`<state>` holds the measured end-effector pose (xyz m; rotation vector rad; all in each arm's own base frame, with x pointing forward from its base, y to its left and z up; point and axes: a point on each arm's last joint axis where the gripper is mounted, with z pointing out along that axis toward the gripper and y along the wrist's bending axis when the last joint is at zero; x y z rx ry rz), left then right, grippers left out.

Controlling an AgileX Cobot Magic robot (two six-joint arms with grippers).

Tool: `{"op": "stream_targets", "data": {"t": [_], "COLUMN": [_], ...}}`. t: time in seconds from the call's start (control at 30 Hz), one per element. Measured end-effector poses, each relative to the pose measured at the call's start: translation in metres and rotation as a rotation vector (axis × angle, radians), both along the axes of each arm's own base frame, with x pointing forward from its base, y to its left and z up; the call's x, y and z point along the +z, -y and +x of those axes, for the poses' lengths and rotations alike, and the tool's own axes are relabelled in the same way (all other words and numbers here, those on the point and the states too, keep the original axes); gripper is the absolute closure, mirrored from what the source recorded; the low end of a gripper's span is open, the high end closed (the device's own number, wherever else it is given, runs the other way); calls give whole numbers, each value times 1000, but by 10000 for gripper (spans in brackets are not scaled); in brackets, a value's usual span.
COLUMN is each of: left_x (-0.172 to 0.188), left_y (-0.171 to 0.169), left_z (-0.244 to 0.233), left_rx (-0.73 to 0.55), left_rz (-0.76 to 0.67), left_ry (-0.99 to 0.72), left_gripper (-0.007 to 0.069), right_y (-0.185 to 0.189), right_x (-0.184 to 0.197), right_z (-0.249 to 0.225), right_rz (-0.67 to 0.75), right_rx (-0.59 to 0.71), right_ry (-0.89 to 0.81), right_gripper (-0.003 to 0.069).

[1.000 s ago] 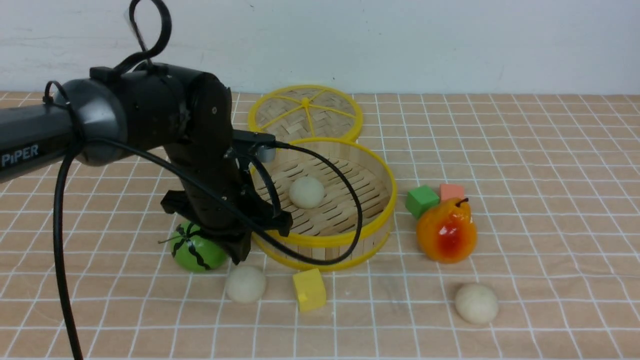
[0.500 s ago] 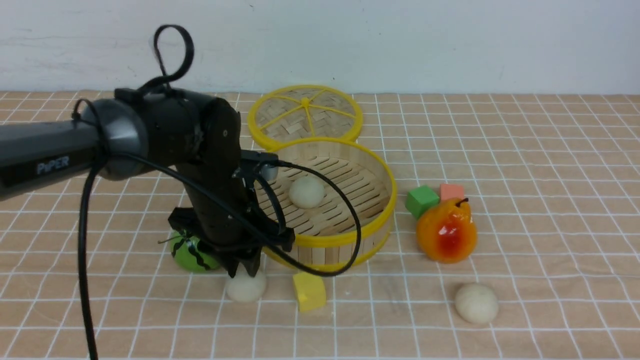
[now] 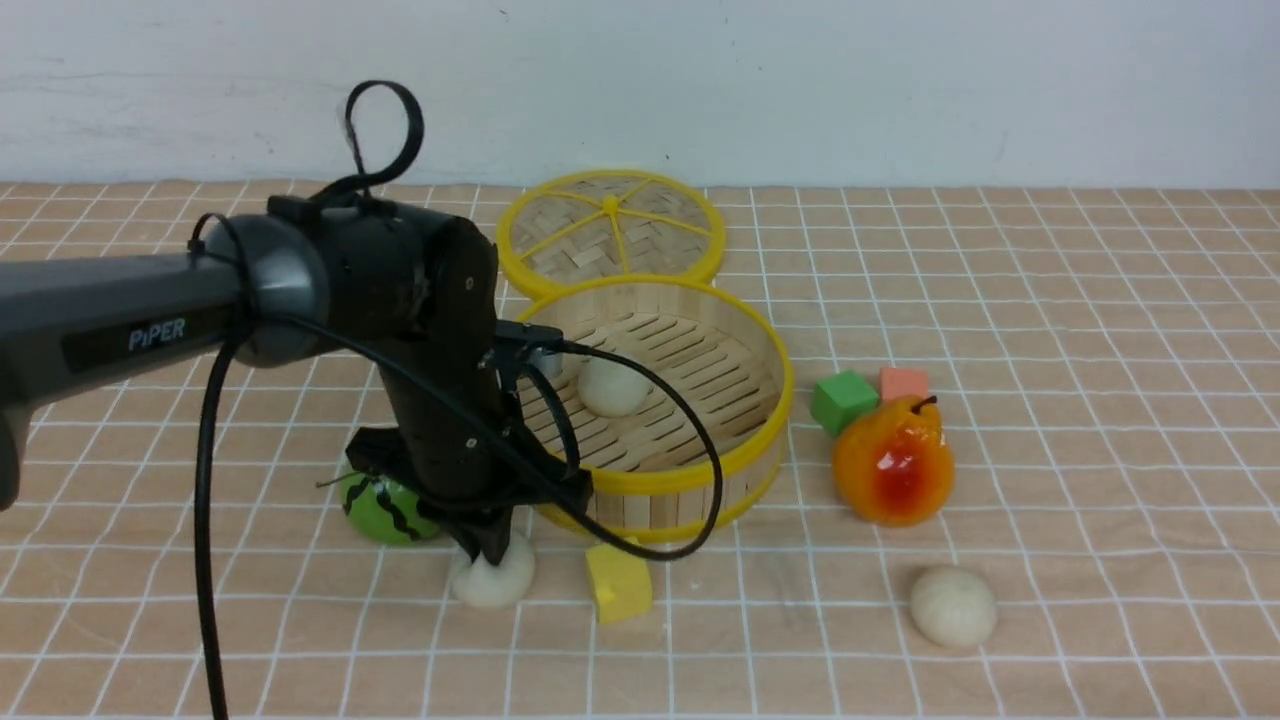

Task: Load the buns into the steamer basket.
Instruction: Use the left arm to grab a steamed stuffed bun, then use the left arm to put the steamed stuffed bun into the steamer

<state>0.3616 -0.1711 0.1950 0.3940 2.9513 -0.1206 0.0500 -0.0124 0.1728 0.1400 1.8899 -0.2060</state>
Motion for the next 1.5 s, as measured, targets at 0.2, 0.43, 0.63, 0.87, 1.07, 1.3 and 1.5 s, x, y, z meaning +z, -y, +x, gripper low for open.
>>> {"op": "stream_targets", "data": {"t": [0.2, 0.43, 0.63, 0.87, 1.07, 1.3, 1.5], "left_x": [59, 115, 96, 51, 31, 30, 30], "left_y": [6, 23, 41, 53, 56, 56, 56], "left_z": [4, 15, 38, 55, 63, 63, 60], "left_rx": [-26, -103, -85, -77, -53, -21, -27], "left_rz": [-65, -254, -363, -395, -390, -400, -392], "left_ry": [59, 217, 257, 204, 194, 185, 152], "left_gripper": [638, 638, 638, 631, 596, 463, 342], "right_y": [0, 0, 0, 0, 0, 0, 0], "right_x": [0, 0, 0, 0, 0, 0, 0], "right_z": [0, 0, 0, 0, 0, 0, 0], "right_rz": [0, 0, 0, 0, 0, 0, 0], "right_rx": [0, 0, 0, 0, 0, 0, 0], "right_ry": [0, 0, 0, 0, 0, 0, 0], "right_gripper": [418, 418, 418, 418, 418, 418, 418]}}
